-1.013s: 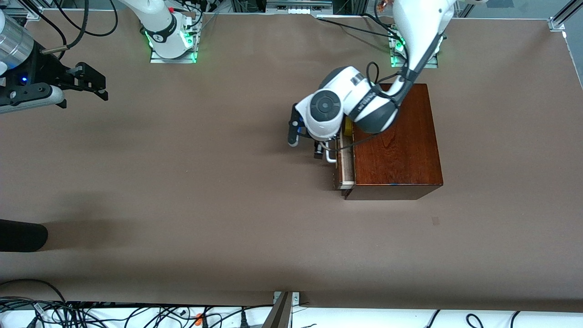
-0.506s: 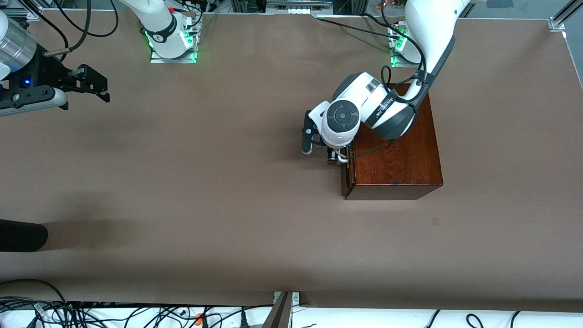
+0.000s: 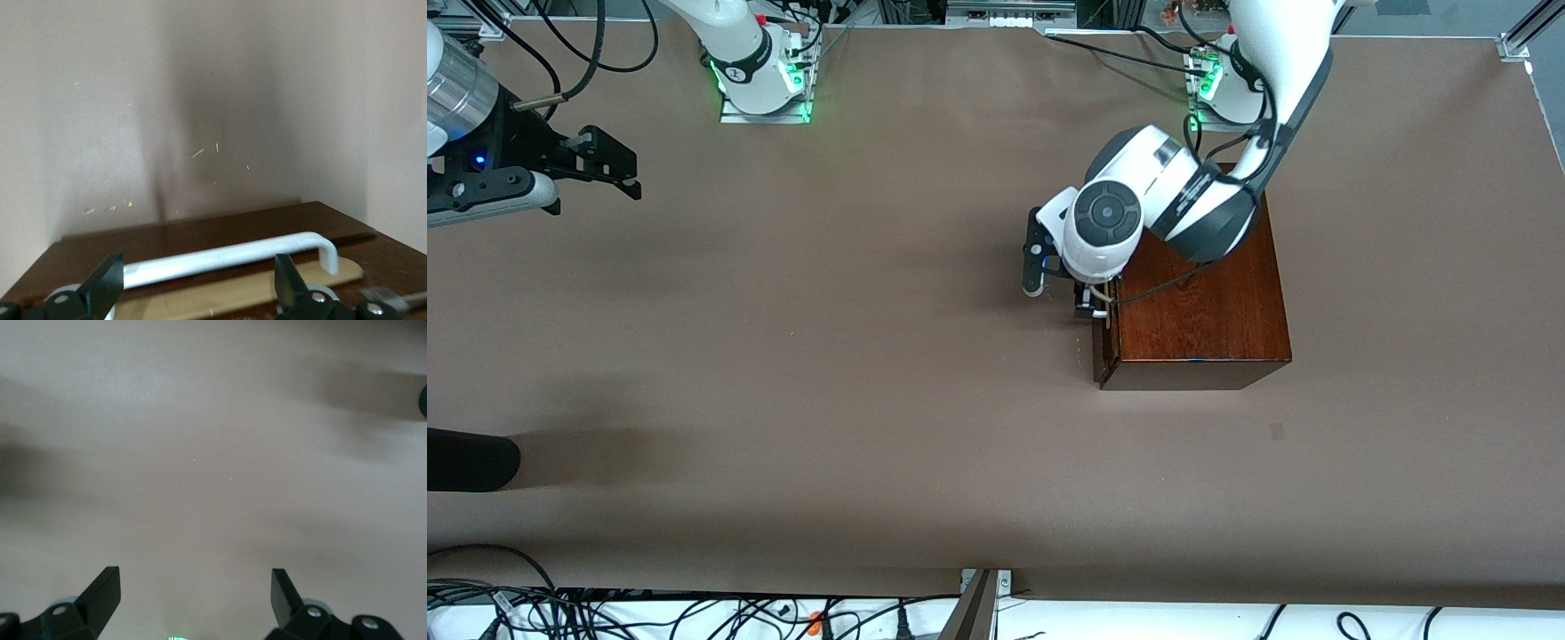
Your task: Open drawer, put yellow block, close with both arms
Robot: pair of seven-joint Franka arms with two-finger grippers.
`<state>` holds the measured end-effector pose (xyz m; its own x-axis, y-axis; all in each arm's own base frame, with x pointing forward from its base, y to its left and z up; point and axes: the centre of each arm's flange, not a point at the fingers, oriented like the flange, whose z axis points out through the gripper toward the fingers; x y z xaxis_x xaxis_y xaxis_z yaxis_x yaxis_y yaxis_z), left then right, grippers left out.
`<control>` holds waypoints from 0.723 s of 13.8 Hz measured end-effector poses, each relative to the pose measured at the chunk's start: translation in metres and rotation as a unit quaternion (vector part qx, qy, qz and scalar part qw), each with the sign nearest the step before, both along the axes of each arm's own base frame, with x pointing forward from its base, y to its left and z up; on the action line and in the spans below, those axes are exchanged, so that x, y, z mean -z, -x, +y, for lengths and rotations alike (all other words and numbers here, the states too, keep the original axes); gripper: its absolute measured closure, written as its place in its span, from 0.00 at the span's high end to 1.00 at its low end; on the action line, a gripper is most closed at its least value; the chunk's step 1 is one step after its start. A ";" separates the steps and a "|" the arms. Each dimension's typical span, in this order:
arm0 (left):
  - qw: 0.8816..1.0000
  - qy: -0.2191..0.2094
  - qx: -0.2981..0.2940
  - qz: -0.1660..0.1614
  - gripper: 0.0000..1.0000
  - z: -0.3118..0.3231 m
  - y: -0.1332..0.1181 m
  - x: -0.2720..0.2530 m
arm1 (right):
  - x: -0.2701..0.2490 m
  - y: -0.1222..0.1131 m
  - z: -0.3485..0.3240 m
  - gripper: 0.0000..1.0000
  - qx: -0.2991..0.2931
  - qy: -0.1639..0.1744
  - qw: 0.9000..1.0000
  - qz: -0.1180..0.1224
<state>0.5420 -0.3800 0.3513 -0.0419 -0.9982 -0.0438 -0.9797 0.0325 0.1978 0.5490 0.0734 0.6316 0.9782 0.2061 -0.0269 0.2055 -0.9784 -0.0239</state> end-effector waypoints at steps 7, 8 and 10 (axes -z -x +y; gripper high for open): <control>0.975 -0.039 -0.218 -0.029 1.00 0.128 -0.033 -0.176 | -0.001 0.000 0.000 1.00 0.000 0.000 1.000 -0.001; 0.968 -0.037 -0.245 -0.036 1.00 0.153 -0.041 -0.192 | -0.001 0.000 0.000 1.00 0.000 0.000 1.000 -0.001; 0.951 -0.031 -0.304 -0.055 1.00 0.202 -0.058 -0.217 | -0.001 0.000 0.000 1.00 0.000 0.000 1.000 -0.001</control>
